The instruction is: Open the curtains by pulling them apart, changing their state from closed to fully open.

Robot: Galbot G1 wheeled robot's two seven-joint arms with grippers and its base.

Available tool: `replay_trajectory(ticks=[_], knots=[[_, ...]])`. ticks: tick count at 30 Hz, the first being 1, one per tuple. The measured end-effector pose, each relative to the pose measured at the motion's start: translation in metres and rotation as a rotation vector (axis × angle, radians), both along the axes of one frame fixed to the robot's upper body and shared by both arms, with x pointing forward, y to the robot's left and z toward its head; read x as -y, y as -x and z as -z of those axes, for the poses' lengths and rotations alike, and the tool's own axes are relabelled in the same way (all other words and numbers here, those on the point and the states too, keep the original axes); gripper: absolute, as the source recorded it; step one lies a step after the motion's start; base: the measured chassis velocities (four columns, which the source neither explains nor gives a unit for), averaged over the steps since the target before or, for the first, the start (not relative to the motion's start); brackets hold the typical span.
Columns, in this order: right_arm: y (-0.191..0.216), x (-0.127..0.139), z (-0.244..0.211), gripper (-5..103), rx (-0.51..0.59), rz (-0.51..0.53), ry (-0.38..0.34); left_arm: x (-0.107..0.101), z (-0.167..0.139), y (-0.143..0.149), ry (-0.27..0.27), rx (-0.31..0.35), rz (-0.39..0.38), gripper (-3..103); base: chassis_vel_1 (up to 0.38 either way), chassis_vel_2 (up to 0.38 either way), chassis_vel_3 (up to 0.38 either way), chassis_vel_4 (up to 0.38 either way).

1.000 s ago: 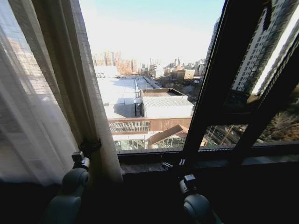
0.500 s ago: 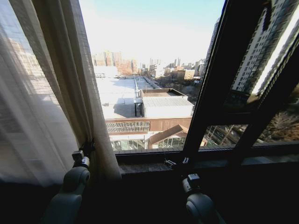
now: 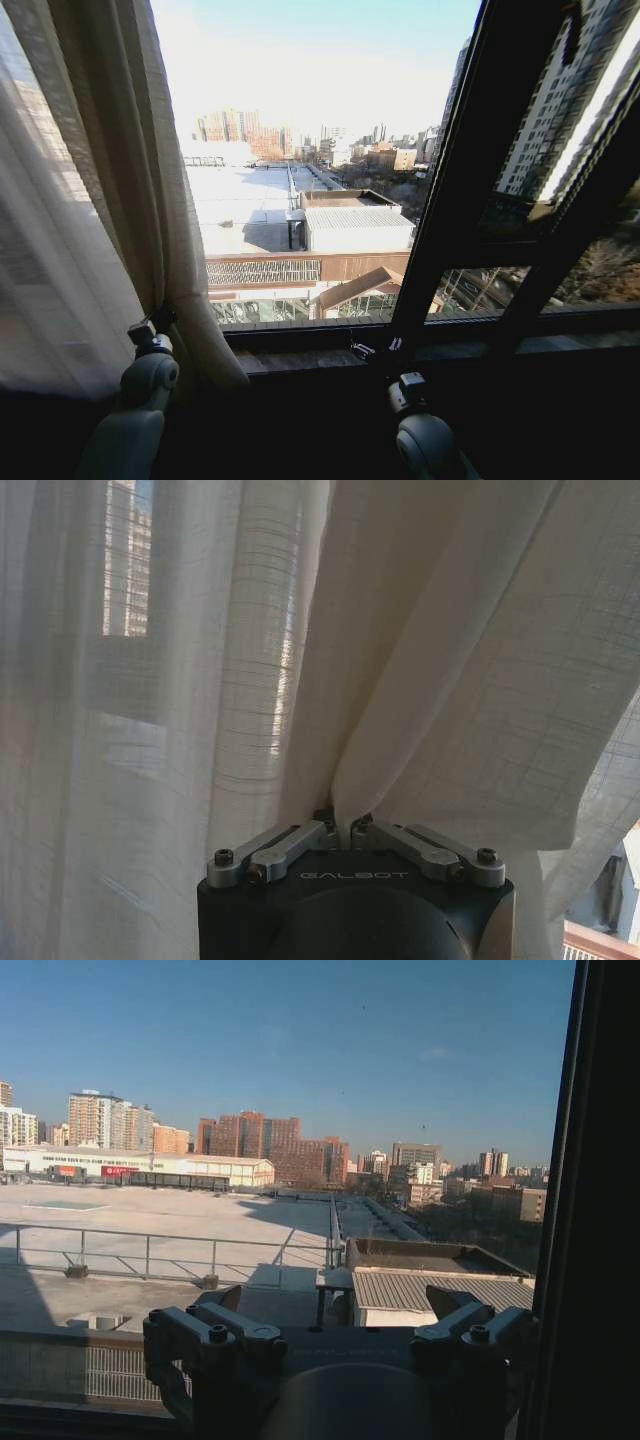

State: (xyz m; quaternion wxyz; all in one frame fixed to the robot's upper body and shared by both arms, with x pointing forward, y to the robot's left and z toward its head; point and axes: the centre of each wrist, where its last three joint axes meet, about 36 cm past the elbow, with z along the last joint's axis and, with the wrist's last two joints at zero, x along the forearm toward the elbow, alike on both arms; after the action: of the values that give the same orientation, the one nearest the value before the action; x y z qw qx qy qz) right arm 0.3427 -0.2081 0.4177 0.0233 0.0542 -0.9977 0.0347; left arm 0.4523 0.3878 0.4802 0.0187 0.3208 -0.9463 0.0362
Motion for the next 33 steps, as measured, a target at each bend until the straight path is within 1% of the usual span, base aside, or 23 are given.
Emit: replay_trajectory(ticks=[1,2,4,5,6,7,9,10,11,12,15,19,21,22,23,25,26,27,28,29,31,32,33], knots=[[0.000,0.000,0.002,100,-0.002,-0.001,-0.002,-0.012,-0.002,0.002,0.000,0.005,-0.053,1,0.000,0.000,0.000,0.000],[0.000,0.000,0.002,100,-0.002,-0.001,-0.002,-0.012,-0.002,0.002,0.000,0.005,-0.053,1,0.000,0.000,0.000,0.000],[0.001,-0.001,0.004,100,-0.004,-0.003,-0.006,-0.036,-0.002,0.007,0.000,0.012,-0.142,1,0.000,0.000,0.000,0.000],[0.000,-0.003,0.004,100,-0.004,-0.007,-0.009,-0.055,-0.003,0.010,-0.002,0.017,-0.208,1,0.000,0.000,0.000,0.000],[-0.001,-0.004,0.005,100,-0.003,-0.010,-0.012,-0.069,-0.004,0.013,-0.003,0.021,-0.256,1,0.000,0.000,0.000,0.000],[-0.001,-0.004,0.005,100,-0.003,-0.010,-0.012,-0.069,-0.004,0.013,-0.003,0.021,-0.256,1,0.000,0.000,0.000,0.000],[-0.001,-0.006,0.005,100,-0.003,-0.015,-0.017,-0.088,-0.007,0.017,0.004,0.030,-0.329,1,0.000,0.000,0.000,0.000],[-0.002,-0.009,0.005,100,-0.003,-0.022,-0.020,-0.107,-0.011,0.021,0.015,0.040,-0.397,1,0.000,0.000,0.000,0.000],[-0.003,-0.010,0.006,100,-0.004,-0.027,-0.022,-0.116,-0.014,0.024,0.020,0.044,-0.430,1,0.000,0.000,0.000,0.000],[-0.003,-0.010,0.006,100,-0.004,-0.027,-0.022,-0.116,-0.014,0.024,0.020,0.044,-0.430,1,0.000,0.000,0.000,0.000],[-0.004,-0.011,0.006,100,-0.003,-0.039,-0.023,-0.144,-0.021,0.031,0.019,0.051,-0.531,1,0.000,0.000,0.000,0.000],[-0.004,-0.011,0.007,100,-0.004,-0.041,-0.022,-0.153,-0.020,0.037,0.000,0.044,-0.556,1,0.000,0.000,0.000,0.000],[-0.003,-0.009,0.009,100,-0.007,-0.040,-0.019,-0.136,-0.020,0.043,-0.024,0.019,-0.479,-1,0.000,0.000,0.000,0.000],[-0.003,-0.009,0.009,100,-0.007,-0.040,-0.019,-0.136,-0.020,0.043,-0.024,0.019,-0.479,-1,0.000,0.000,0.000,0.000],[-0.002,-0.008,0.010,100,-0.008,-0.040,-0.019,-0.125,-0.020,0.045,-0.032,0.007,-0.433,-1,0.000,0.000,0.000,0.000],[-0.001,-0.007,0.011,100,-0.008,-0.039,-0.018,-0.102,-0.019,0.049,-0.046,-0.008,-0.343,8,0.000,0.000,0.000,0.000],[-0.001,-0.005,0.010,100,-0.010,-0.034,-0.023,-0.081,-0.018,0.054,-0.059,-0.021,-0.253,14,0.000,0.000,0.000,0.000],[-0.001,-0.005,0.010,100,-0.010,-0.034,-0.023,-0.081,-0.018,0.054,-0.059,-0.021,-0.253,14,0.000,0.000,0.000,0.000],[-0.001,-0.004,0.009,100,-0.009,-0.033,-0.028,-0.074,-0.018,0.056,-0.064,-0.025,-0.220,14,0.000,0.000,0.000,0.000],[0.000,-0.003,0.008,100,-0.009,-0.031,-0.037,-0.061,-0.017,0.060,-0.071,-0.031,-0.161,19,0.000,0.000,0.000,0.000],[0.000,0.000,0.005,100,-0.017,-0.025,-0.047,-0.039,-0.017,0.080,-0.087,-0.048,0.018,30,0.000,0.000,0.000,0.000],[0.000,0.000,0.005,100,-0.017,-0.025,-0.047,-0.039,-0.017,0.080,-0.087,-0.048,0.018,30,0.000,0.000,0.000,0.000],[0.001,0.000,0.005,100,-0.021,-0.023,-0.049,-0.036,-0.016,0.087,-0.092,-0.053,0.086,36,0.000,0.000,0.000,0.000]])
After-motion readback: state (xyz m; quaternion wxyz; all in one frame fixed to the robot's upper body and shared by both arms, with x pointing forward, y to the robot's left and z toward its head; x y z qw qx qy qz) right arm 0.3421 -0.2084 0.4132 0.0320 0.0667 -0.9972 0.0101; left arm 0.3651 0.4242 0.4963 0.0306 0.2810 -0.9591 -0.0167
